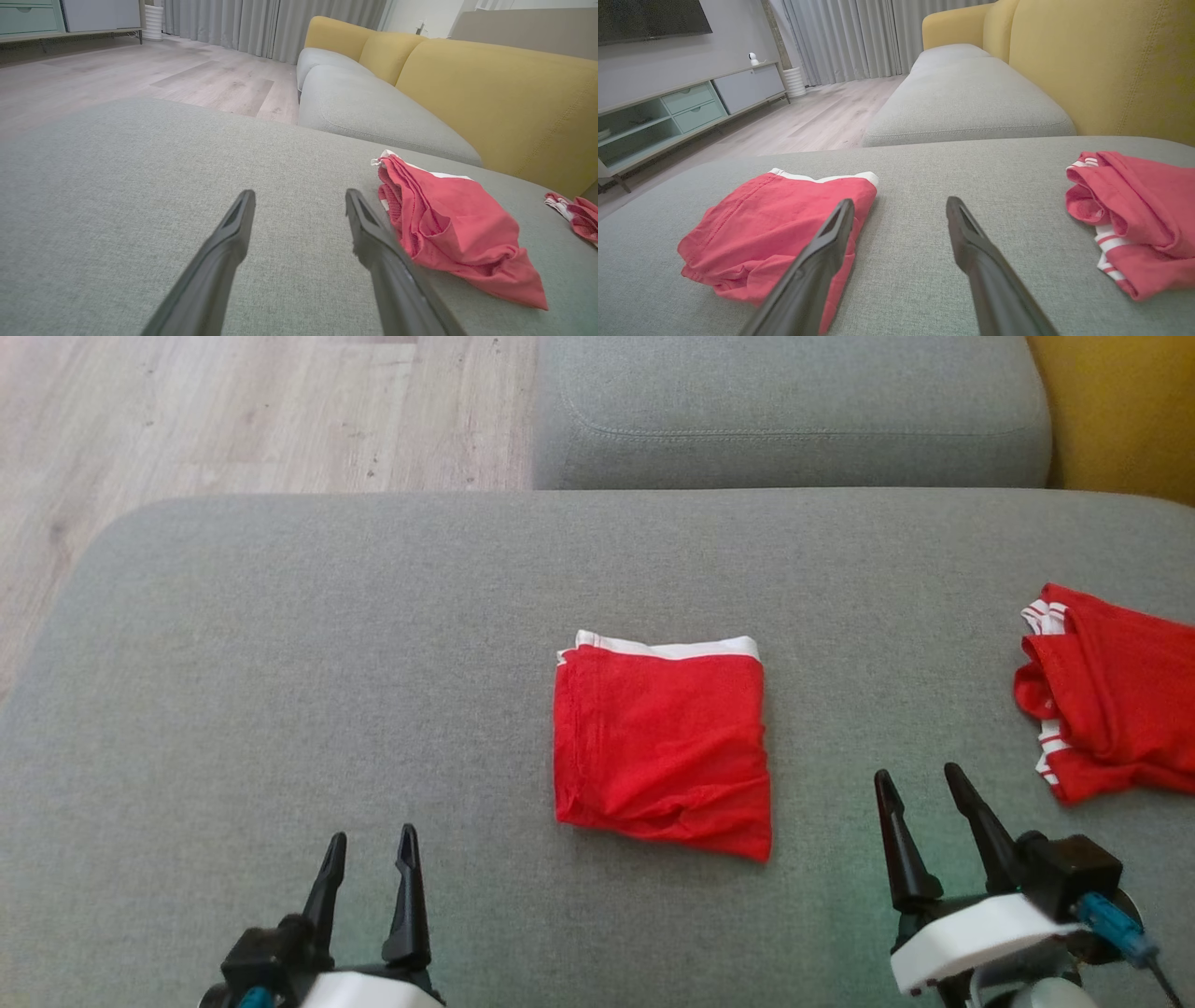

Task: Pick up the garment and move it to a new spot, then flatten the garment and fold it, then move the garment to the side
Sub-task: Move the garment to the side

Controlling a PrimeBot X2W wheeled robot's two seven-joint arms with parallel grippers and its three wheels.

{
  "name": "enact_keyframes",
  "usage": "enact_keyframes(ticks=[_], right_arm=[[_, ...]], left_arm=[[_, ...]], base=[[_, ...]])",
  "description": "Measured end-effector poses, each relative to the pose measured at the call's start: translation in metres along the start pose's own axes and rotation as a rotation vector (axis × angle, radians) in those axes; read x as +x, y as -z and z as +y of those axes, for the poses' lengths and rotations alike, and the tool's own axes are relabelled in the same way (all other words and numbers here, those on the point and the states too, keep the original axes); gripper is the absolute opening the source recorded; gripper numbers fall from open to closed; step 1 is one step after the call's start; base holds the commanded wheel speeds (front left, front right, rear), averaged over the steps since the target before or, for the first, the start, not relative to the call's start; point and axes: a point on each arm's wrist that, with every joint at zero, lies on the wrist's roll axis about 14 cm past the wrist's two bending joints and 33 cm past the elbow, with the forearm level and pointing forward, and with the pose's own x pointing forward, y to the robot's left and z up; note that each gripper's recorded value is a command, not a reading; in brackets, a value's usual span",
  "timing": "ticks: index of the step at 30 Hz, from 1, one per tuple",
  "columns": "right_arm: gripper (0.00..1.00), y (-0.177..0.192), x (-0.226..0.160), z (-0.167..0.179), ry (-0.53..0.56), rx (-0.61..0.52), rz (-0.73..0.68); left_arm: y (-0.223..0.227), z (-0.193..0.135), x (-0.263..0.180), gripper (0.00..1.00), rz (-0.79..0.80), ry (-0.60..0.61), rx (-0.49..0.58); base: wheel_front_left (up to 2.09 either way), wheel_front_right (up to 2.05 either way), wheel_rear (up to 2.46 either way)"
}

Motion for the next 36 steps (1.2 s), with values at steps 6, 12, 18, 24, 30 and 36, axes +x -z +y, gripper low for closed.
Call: enact_keyframes(ticks=[6,12,18,24,30,36], right_arm=[[1.00,0.002,0.000,0.000,0.001,0.000,0.006],[1.00,0.007,0.000,0.000,-0.002,-0.011,0.031],[1.00,0.014,0.011,0.004,-0.020,-0.036,0.090],[1.00,-0.002,0.054,0.020,-0.083,-0.101,0.154],[1.00,0.032,0.077,0.029,-0.116,-0.115,0.381],[1.00,0.076,0.088,0.038,-0.145,-0.058,0.576]], left_arm=[[0.001,0.000,0.000,1.00,0.002,-0.001,0.001],[0.002,0.001,0.000,1.00,0.006,-0.004,0.001],[0.002,0.004,0.001,1.00,0.008,-0.013,0.004],[0.004,0.009,0.001,1.00,0.015,-0.033,0.007],[0.004,0.013,0.005,1.00,0.013,-0.061,-0.015],[0.013,0.026,0.000,1.00,0.031,-0.124,-0.040]], base=[[0.00,0.00,0.00],[0.00,0.00,0.00],[0.00,0.00,0.00],[0.00,0.00,0.00],[0.00,0.00,0.00],[0.00,0.00,0.00]])
